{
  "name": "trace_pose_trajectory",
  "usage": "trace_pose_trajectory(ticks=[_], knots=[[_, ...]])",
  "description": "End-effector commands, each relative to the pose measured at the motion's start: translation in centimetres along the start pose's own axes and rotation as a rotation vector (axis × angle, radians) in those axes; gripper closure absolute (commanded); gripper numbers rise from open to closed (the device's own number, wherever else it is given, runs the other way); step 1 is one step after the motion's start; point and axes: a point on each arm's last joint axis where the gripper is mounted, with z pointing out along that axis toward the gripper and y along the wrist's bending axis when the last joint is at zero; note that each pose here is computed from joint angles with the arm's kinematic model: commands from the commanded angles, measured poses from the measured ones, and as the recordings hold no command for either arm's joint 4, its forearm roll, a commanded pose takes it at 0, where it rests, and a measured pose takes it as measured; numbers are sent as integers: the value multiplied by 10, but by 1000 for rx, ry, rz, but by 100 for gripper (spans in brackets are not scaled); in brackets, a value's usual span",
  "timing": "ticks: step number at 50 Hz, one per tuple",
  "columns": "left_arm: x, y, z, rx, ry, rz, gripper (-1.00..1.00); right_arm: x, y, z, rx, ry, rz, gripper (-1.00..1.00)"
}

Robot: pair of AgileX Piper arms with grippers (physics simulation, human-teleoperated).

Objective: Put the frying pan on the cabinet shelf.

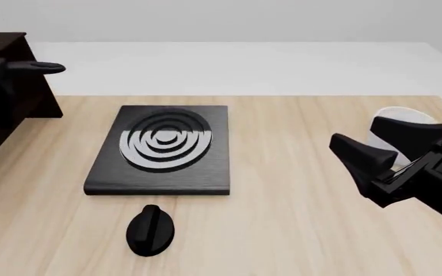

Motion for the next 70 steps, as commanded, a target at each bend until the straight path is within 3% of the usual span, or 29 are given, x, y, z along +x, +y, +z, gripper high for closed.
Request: trace_pose_trajectory(ticks=[1,9,10,41,50,51,53,55,60,69,70], knots=[[-7,2,3,23,-13,30,100,2,0,1,-2,6,2,-100],[-9,5,5,21,-19,39,100,2,1,2,-5,11,2,-100],[-8,5,4,21,-17,41,-100,2,1,2,-4,12,2,-100],[-8,-2,-10,27,-16,71,-100,11,2,9,-14,28,2,-100],[7,-17,-30,41,41,92,-100,7,2,7,-13,29,2,-100],[9,-23,-32,10,51,139,-100,8,2,8,-13,33,-1,-100],[8,-33,-37,44,46,159,-100,8,2,8,-13,32,-1,-100],[9,-30,-43,39,53,129,-100,9,2,8,-13,32,-1,-100],[11,-39,-60,56,65,147,-100,11,2,9,-13,32,1,-100],[15,-35,-84,54,92,142,-100,9,1,7,-10,31,4,-100],[18,-29,-89,53,106,107,-100,8,1,7,-10,30,4,-100]])
